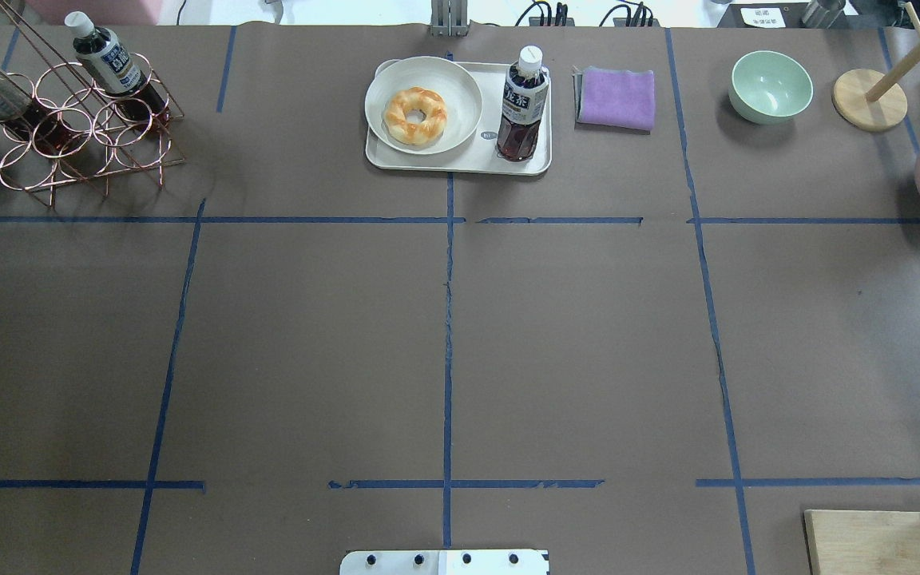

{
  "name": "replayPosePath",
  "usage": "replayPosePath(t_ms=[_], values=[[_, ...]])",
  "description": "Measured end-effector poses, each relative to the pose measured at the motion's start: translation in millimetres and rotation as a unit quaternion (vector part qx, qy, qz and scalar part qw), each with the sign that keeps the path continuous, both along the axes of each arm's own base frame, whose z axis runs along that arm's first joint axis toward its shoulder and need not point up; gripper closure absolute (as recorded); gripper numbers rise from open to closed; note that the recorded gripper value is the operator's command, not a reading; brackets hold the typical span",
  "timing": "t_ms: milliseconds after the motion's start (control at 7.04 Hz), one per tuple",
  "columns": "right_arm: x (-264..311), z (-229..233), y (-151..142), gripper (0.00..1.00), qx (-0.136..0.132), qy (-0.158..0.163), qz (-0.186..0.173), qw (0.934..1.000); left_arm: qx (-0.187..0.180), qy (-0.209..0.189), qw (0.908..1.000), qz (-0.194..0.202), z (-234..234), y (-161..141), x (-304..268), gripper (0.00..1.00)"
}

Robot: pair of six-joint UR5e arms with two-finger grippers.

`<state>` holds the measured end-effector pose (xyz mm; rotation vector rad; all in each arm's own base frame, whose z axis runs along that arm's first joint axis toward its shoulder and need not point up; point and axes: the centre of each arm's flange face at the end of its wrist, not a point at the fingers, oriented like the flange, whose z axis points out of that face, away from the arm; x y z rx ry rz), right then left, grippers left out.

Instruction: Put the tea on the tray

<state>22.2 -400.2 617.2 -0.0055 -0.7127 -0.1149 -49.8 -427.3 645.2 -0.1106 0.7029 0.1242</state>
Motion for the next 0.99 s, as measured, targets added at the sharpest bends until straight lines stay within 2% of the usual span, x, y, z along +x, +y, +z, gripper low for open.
replayPosePath(t_ms=[995], values=[[-0.3, 8.6, 0.7, 0.0, -0.009, 0.001, 0.0, 1.0, 0.005, -0.001, 1.0, 0.0, -4.2, -0.9, -0.1, 0.0]])
